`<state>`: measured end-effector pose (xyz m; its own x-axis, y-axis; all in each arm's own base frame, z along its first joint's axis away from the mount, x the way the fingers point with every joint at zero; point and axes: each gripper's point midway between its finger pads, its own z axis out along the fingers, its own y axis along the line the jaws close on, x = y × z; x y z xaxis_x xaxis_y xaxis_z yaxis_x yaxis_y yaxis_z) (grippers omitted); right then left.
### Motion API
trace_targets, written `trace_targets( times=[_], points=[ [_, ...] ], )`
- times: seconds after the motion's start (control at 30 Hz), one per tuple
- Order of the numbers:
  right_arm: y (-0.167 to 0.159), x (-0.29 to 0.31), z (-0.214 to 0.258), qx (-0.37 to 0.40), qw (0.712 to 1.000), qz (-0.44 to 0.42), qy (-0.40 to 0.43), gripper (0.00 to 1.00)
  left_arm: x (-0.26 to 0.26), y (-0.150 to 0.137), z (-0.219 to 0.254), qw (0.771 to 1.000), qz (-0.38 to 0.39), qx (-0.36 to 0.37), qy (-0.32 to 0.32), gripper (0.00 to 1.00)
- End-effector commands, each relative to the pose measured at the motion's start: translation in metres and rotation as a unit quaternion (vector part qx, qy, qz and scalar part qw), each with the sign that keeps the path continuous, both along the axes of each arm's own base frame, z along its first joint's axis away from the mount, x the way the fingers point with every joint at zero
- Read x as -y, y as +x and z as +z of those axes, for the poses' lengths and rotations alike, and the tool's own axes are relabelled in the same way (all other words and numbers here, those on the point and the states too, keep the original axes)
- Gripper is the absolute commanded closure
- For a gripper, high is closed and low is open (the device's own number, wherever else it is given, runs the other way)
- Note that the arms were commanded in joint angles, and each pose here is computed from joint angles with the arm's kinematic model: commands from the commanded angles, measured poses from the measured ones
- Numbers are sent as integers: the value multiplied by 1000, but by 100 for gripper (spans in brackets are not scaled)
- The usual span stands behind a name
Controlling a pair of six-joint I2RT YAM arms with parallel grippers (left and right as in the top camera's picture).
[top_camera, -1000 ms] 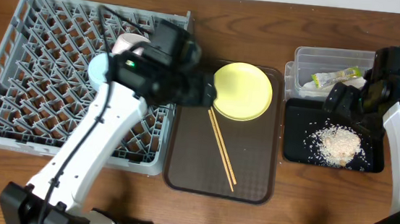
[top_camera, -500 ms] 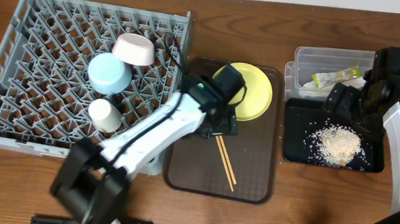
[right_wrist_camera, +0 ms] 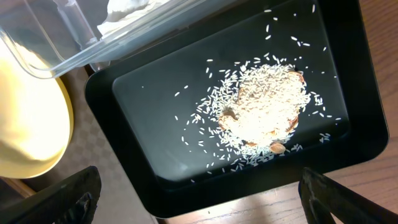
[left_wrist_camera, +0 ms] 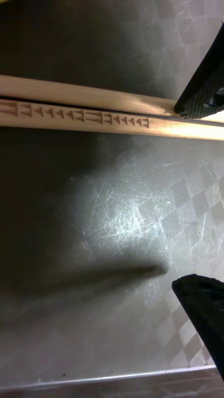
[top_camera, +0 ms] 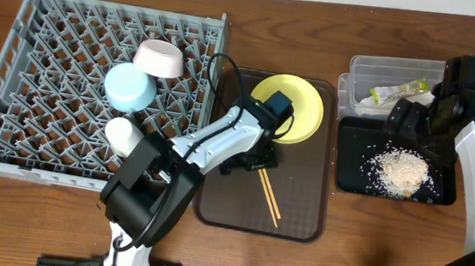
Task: Sort waste into correct bins and load items into the dishwasher
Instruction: 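Reach the left gripper to the tray and grasp one chopstick, then carry the chopstick left and drop it into the dish rack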
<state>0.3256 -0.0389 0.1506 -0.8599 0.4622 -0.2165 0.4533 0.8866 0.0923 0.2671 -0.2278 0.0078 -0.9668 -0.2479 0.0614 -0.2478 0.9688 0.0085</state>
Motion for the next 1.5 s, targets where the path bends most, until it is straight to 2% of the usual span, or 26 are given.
trace_targets(
  times=[0.0,0.1,0.17,0.47,0.6,0.63,0.67,0.8,1.0,1.13,1.3,1.47],
  points=[
    [-1,3,3,4,1000,-3,-3,1,-4,-3,-10,1000,13,-7,13,17],
    [-1,3,3,4,1000,-3,-3,1,-3,-3,-11,1000,13,-6,12,17],
    [-1,3,3,3,1000,-3,-3,1,-3,-6,-15,1000,14,-10,8,23],
    [-1,3,3,4,1000,-3,-3,1,-9,-23,-30,999,41,-35,8,24],
    [0,3,3,5,1000,-3,-3,1,-9,-23,-30,999,40,-35,8,48],
    [0,3,3,5,1000,-3,-3,1,-9,-23,-30,999,40,-34,7,63],
    [0,3,3,4,1000,-3,-3,1,-9,-22,-30,999,40,-34,7,71],
    [0,3,3,5,1000,-3,-4,1,-8,-22,-30,999,38,-33,5,91],
    [0,3,3,5,1000,-3,-4,1,-8,-19,-30,999,20,-29,1,92],
    [0,3,3,5,1000,-3,-4,1,-4,-3,-17,998,-53,-2,-15,92],
    [-1,3,3,2,1000,-3,-3,1,-4,32,43,982,-157,89,-48,92],
    [-2,3,3,1,1000,-3,-3,1,-33,54,114,954,-226,188,-51,92]
  ],
)
